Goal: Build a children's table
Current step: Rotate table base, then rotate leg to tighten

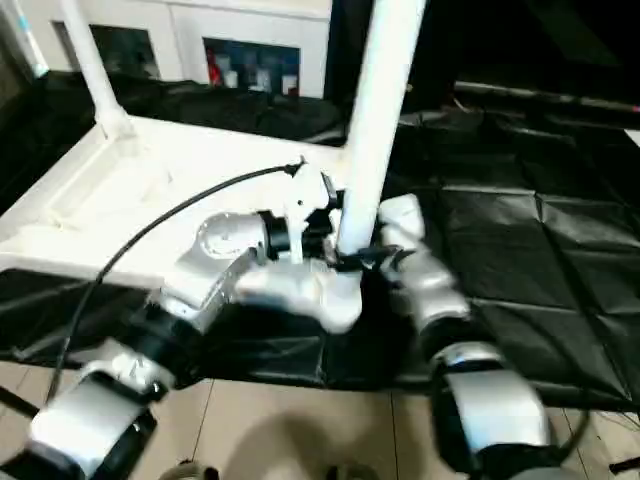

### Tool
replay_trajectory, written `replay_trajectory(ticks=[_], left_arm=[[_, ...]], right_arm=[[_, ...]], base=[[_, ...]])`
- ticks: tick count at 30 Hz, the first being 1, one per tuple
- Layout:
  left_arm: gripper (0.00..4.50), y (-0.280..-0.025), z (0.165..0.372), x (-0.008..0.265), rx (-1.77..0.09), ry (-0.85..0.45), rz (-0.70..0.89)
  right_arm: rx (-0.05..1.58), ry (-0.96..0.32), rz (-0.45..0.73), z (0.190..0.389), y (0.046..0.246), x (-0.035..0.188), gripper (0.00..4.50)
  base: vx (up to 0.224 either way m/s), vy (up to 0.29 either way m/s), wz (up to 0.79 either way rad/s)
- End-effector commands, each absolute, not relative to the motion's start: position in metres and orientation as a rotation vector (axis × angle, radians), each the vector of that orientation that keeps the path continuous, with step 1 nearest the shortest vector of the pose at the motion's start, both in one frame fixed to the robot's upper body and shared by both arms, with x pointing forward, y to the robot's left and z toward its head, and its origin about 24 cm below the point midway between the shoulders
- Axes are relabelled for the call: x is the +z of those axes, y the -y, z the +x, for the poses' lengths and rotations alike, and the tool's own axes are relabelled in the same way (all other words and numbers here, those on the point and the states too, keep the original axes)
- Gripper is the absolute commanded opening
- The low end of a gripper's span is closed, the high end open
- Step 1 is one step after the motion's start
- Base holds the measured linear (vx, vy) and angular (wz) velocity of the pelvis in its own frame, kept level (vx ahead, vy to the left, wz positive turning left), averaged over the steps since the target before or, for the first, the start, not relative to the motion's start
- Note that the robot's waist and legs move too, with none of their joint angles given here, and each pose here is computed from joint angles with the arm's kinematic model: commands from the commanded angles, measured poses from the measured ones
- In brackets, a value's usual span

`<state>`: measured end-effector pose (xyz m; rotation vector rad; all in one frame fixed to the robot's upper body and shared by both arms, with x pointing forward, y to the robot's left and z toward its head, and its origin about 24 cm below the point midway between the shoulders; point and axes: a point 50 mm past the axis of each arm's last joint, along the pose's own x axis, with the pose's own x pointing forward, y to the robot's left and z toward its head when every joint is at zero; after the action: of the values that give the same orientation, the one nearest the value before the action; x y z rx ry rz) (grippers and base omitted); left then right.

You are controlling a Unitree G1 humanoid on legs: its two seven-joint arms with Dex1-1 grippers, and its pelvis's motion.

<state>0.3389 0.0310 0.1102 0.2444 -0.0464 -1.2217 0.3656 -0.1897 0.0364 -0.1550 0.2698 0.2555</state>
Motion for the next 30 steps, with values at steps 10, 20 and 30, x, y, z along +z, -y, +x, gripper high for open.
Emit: replay_trajectory(ticks=[10,20,30], left_arm=[[4.07,-0.065,0.331,0.075,-1.449,-0.156,0.389],[3.31,-0.086,0.347,0.071,-1.442,-0.318,0.569],[2.37,-0.084,0.358,0.077,-1.428,-0.376,0.589]], right_arm=[[0.659,-0.195,-0.289,0.339,0.228,0.056,3.06],[1.018,-0.289,-0.369,0.306,0.239,0.073,3.06],[1.09,-0.345,-0.371,0.289,0.239,0.079,3.06]], base=[[0.0,0.0,0.0],[0.0,0.0,0.0],[0.0,0.0,0.0]])
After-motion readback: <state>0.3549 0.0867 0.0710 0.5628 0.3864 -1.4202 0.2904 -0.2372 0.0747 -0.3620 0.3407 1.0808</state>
